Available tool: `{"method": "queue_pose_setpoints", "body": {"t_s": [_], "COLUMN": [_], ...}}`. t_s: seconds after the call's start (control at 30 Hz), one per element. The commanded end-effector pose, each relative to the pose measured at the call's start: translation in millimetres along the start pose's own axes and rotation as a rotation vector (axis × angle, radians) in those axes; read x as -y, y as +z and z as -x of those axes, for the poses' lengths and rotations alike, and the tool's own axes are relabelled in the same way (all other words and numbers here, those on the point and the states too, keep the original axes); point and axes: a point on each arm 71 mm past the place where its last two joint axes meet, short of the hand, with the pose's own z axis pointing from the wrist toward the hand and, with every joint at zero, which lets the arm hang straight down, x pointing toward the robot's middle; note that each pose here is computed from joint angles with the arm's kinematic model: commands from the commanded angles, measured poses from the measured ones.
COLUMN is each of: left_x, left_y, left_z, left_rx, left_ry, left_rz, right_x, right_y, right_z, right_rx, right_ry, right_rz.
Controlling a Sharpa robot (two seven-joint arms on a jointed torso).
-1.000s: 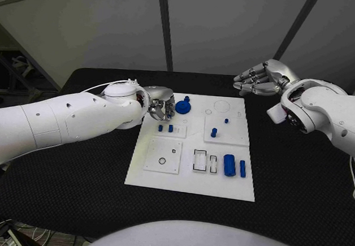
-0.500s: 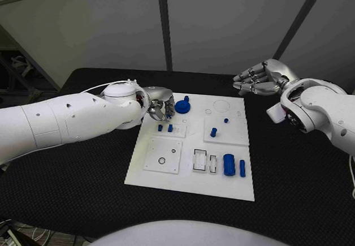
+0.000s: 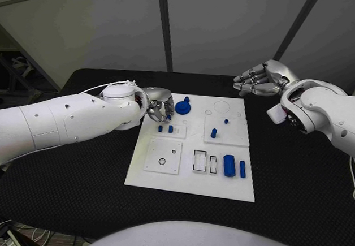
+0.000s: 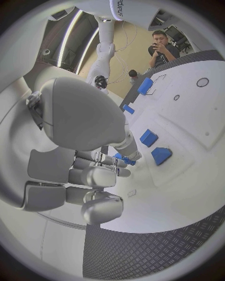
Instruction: Assemble the parts on the task board
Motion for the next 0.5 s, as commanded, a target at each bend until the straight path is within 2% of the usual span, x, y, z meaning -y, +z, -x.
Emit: {"method": "queue_pose_setpoints", "body": {"t_s": [0.03,0.27,0.37,0.5], "left_x": [-1.1,-5.8,-10.9,-20.6], "left_y": [-1.2,-6.2,-10.4,-16.7], "left_z": [1.6,3.2,5.9,15.9], "left_rx": [0.012,0.026,0.043,0.090], "left_ry": [-0.005,-0.010,-0.037,-0.120], "left_rz": [0.006,0.010,0.016,0.028], "right_x": [-1,-1,-2,-2], "right_y": [0.0,-0.7,-1.3,-4.3], "right_z": [0.6,1.0,0.1,-3.7], "right_rx": [-0.005,-0.010,-0.019,-0.033], "right_ry": [-0.007,-0.051,-0.123,-0.241], "right_rz": [0.006,0.011,0.024,0.045]}}
